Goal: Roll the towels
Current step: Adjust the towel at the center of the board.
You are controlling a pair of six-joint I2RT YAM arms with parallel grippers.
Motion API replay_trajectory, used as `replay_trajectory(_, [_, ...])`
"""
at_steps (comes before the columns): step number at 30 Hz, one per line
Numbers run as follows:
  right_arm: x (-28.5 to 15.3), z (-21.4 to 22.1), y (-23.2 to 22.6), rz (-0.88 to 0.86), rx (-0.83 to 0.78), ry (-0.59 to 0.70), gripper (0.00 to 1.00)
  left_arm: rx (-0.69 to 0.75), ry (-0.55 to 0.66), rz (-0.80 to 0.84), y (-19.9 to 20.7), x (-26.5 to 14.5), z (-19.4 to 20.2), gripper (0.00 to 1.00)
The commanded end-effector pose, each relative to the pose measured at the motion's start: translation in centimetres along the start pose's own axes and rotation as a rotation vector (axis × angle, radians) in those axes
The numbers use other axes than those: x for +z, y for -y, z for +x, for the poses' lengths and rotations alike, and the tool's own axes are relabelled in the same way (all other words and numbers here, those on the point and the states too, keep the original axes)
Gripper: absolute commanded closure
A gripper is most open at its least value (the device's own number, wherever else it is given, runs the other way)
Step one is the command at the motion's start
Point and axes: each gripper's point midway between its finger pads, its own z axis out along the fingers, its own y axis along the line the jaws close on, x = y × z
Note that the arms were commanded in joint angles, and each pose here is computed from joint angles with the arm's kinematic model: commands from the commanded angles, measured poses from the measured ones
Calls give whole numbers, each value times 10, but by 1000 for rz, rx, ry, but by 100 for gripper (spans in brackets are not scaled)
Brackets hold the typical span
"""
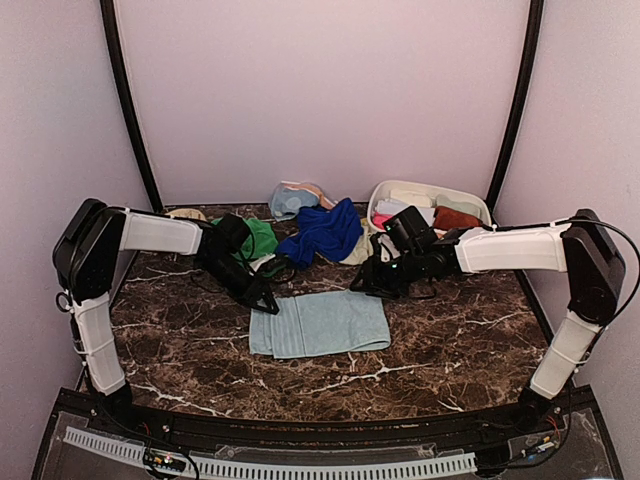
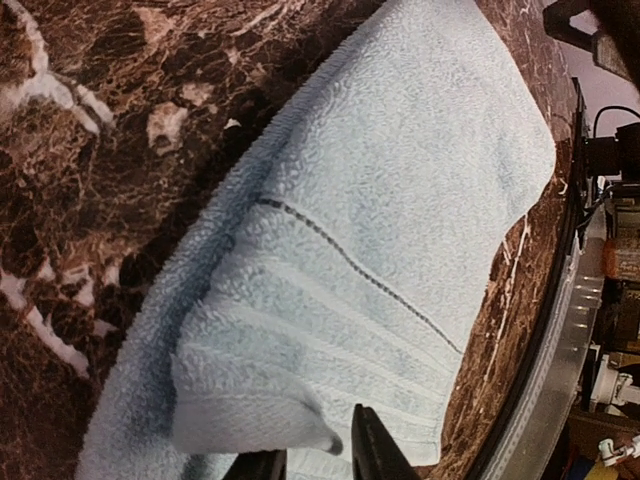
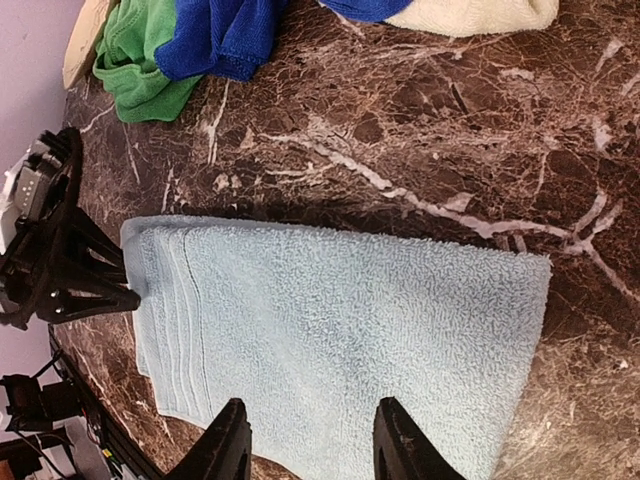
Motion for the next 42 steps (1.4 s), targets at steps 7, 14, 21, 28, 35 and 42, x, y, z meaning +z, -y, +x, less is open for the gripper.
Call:
replay_trajectory(7, [-7, -8, -4, 0, -16, 39, 59, -60, 32, -63, -16, -3, -15, 100])
replay_trajectory(14, [5, 1, 5, 13, -16, 9, 59, -45, 82, -43, -1, -29, -21, 100])
replay_trajectory(21, [21, 7, 10, 38, -27, -18, 58, -67, 84, -54, 7, -45, -17, 100])
replay_trajectory(28, [32, 10, 11, 52, -31, -31, 55, -87, 83, -136, -3, -57, -10, 100])
replay_trajectory(35, [36, 13, 12, 58, -33, -39, 55, -122, 62, -193, -19, -60, 0, 100])
replay_trajectory(42, [42, 18, 11, 45, -35, -52, 55, -109, 65, -261, -42, -62, 3, 100])
